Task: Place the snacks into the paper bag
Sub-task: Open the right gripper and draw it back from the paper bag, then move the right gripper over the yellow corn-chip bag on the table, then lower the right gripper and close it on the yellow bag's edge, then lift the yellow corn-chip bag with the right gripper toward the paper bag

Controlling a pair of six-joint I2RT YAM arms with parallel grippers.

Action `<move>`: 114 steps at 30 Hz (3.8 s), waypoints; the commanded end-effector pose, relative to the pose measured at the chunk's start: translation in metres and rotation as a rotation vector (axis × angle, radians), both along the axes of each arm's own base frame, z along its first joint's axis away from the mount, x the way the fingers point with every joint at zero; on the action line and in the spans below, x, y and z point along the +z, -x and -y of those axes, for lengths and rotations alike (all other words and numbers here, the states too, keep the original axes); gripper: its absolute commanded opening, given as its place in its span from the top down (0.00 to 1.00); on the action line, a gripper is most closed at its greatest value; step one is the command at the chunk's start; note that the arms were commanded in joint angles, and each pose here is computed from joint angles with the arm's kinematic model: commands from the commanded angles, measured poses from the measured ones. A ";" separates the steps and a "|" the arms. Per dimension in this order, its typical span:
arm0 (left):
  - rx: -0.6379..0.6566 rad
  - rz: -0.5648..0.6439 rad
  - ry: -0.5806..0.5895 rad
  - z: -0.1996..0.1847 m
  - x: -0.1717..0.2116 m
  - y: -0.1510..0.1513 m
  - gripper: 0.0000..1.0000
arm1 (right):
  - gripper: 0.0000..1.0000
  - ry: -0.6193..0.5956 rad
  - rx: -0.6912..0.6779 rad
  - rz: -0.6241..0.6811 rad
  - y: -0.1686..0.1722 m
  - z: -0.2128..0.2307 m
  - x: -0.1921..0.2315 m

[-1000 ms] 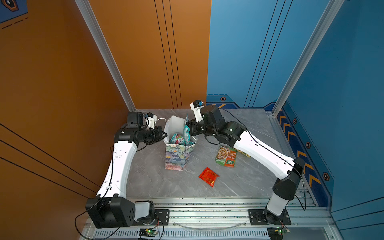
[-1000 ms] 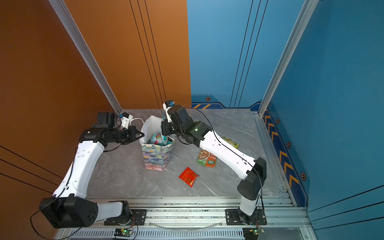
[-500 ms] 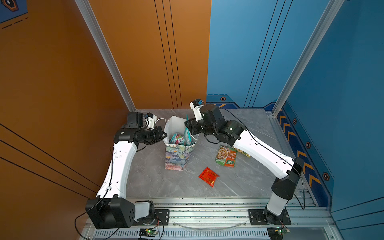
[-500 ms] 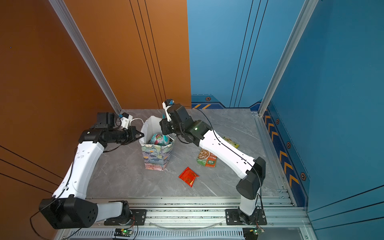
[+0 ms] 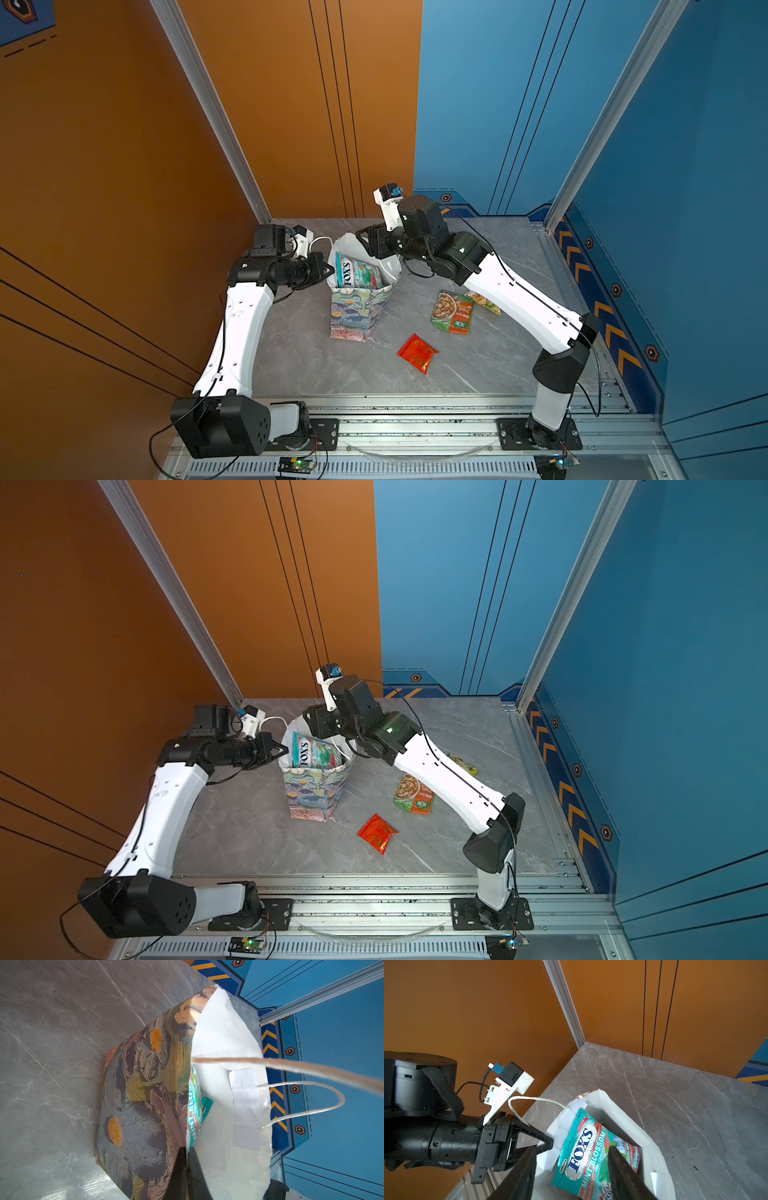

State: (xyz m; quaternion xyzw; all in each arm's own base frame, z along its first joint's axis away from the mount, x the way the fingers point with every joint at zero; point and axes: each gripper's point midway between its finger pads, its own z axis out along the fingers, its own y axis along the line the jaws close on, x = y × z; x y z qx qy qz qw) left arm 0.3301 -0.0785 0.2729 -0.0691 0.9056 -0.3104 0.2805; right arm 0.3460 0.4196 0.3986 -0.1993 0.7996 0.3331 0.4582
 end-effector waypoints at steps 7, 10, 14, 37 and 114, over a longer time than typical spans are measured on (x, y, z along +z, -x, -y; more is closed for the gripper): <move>-0.017 0.038 0.019 0.002 0.009 0.002 1.00 | 0.40 0.040 -0.070 -0.011 0.012 0.043 -0.015; -0.016 0.037 0.017 0.001 0.009 0.002 1.00 | 0.35 0.036 -0.152 -0.040 0.010 0.074 -0.034; -0.016 0.040 0.016 0.001 0.009 0.001 1.00 | 0.25 0.009 -0.277 -0.111 0.005 0.124 -0.068; -0.012 0.022 0.011 0.001 0.003 -0.001 1.00 | 0.04 -0.174 -0.889 -0.537 0.025 0.373 -0.265; -0.011 0.024 0.009 0.001 0.004 0.001 1.00 | 1.00 -0.105 -0.612 -0.287 -0.020 0.281 -0.137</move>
